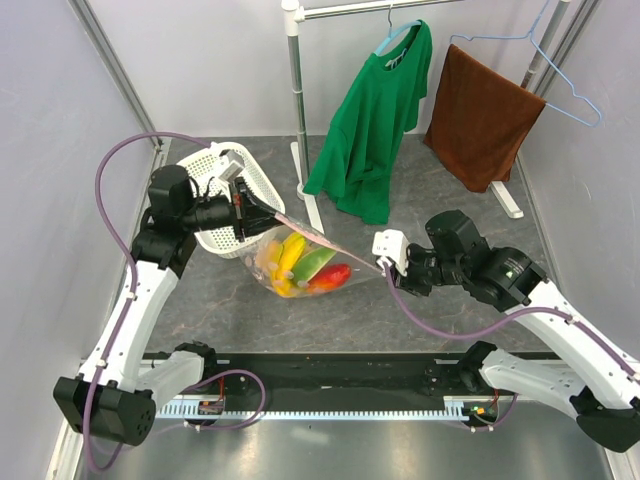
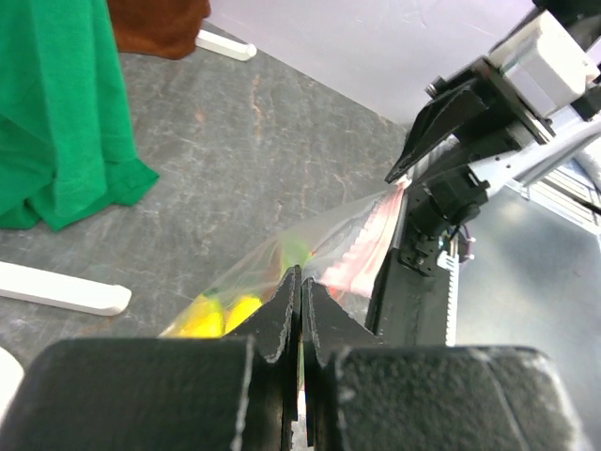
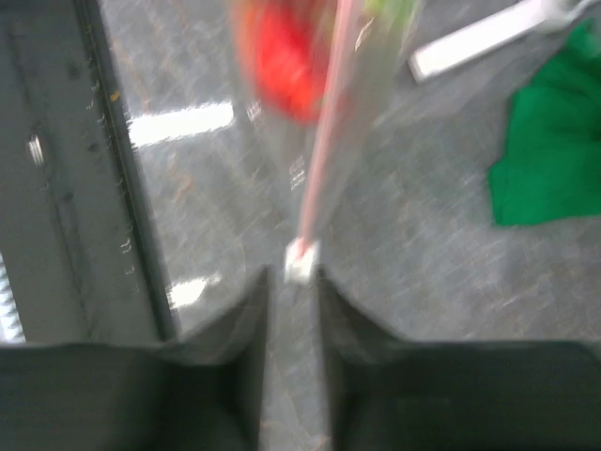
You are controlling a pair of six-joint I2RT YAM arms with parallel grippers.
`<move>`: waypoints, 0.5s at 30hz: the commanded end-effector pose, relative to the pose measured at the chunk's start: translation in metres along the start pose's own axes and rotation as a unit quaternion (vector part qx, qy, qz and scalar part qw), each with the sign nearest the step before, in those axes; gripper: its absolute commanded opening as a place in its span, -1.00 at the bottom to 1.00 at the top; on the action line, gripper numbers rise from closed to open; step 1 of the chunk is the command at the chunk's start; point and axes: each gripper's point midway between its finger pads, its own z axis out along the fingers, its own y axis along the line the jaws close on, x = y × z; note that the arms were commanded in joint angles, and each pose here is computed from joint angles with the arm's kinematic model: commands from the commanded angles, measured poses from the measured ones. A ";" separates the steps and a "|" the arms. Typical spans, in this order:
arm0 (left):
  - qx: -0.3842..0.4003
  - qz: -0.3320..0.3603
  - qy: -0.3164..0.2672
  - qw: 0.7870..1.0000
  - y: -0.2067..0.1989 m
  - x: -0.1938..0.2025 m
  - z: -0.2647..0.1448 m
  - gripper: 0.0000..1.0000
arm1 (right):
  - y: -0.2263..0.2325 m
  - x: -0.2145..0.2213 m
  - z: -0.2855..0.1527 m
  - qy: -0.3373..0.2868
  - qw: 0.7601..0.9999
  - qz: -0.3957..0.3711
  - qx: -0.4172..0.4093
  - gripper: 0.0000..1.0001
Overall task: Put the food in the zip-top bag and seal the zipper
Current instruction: Zip the zipper food storage bag at the center of the board.
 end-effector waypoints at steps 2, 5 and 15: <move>0.051 0.043 -0.014 0.998 -0.019 -0.023 -0.001 -0.96 | 0.017 0.001 -0.009 0.027 0.998 0.031 -0.051 0.28; 0.073 0.041 0.004 0.997 -0.027 -0.014 0.005 -0.96 | 0.007 -0.028 -0.008 -0.005 0.998 0.052 -0.045 0.52; 0.089 0.036 0.038 0.995 -0.030 0.000 0.033 -0.96 | -0.017 -0.096 0.000 -0.076 0.993 0.079 -0.044 0.45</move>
